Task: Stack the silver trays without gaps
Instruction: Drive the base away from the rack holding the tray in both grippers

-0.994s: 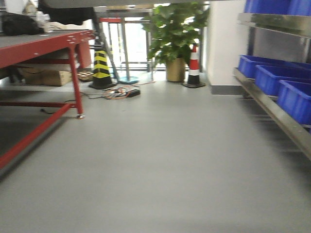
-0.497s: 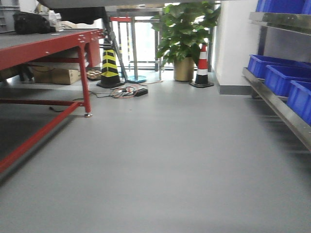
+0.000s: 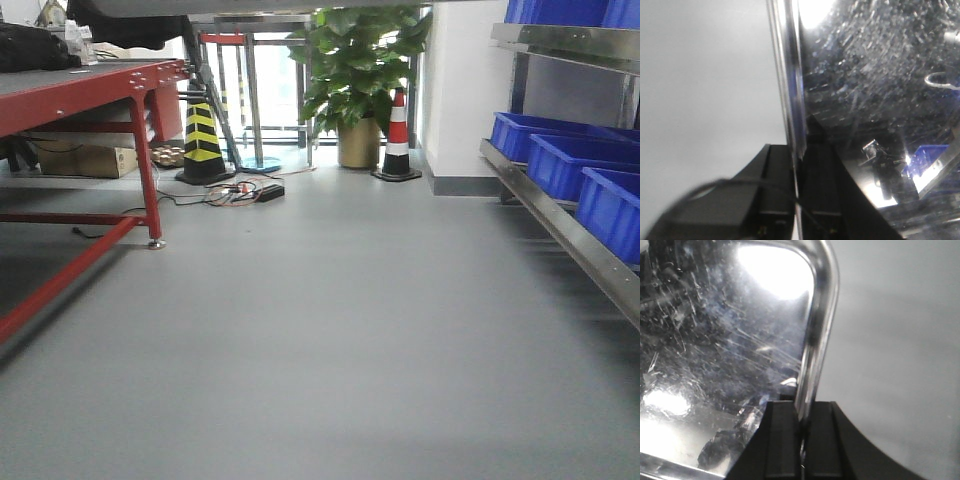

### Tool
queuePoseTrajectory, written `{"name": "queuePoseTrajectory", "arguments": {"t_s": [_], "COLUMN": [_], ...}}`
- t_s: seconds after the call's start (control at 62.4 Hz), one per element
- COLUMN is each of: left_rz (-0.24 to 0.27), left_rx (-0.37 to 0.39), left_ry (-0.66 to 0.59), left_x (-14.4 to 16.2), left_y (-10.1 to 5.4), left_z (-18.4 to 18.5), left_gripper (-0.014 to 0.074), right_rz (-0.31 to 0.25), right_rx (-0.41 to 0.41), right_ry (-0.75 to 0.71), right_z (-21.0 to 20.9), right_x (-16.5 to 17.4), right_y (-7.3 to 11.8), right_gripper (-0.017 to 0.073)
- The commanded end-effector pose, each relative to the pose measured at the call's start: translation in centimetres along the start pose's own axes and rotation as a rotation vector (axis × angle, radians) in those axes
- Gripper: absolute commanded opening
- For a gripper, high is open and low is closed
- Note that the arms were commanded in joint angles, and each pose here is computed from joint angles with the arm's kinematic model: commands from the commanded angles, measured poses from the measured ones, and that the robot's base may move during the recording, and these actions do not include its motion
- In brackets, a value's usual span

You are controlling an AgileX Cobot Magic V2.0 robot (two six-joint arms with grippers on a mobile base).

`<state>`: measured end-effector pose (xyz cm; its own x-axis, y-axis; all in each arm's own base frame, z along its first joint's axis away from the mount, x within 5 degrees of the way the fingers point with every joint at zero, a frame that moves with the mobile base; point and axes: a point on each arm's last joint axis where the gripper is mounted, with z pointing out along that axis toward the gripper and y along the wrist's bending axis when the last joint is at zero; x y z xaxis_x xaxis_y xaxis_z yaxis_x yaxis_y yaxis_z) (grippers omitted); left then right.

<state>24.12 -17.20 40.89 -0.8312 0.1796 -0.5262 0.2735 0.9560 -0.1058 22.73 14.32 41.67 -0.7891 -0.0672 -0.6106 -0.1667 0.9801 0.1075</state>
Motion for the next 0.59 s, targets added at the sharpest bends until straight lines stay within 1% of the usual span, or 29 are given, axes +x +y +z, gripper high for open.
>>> {"name": "queuePoseTrajectory", "arguments": {"t_s": [0.0,0.577], "left_rz": [0.02,0.018], "left_rx": [0.002,0.009], "left_ry": [-0.087,-0.084], "left_x": [-0.43,-0.4], "left_y": [0.3,0.23], "left_z": [-2.13,-2.13], "left_gripper": [-0.0048,-0.0048], "right_rz": [-0.017,-0.017], "right_rx": [-0.02,-0.02], "right_ry": [-0.147,-0.147], "right_z": [-2.4,-2.4], "right_x": [-1.24,-1.24], "right_y": [-0.42,-0.42], "right_gripper": [0.0055,0.0055]}}
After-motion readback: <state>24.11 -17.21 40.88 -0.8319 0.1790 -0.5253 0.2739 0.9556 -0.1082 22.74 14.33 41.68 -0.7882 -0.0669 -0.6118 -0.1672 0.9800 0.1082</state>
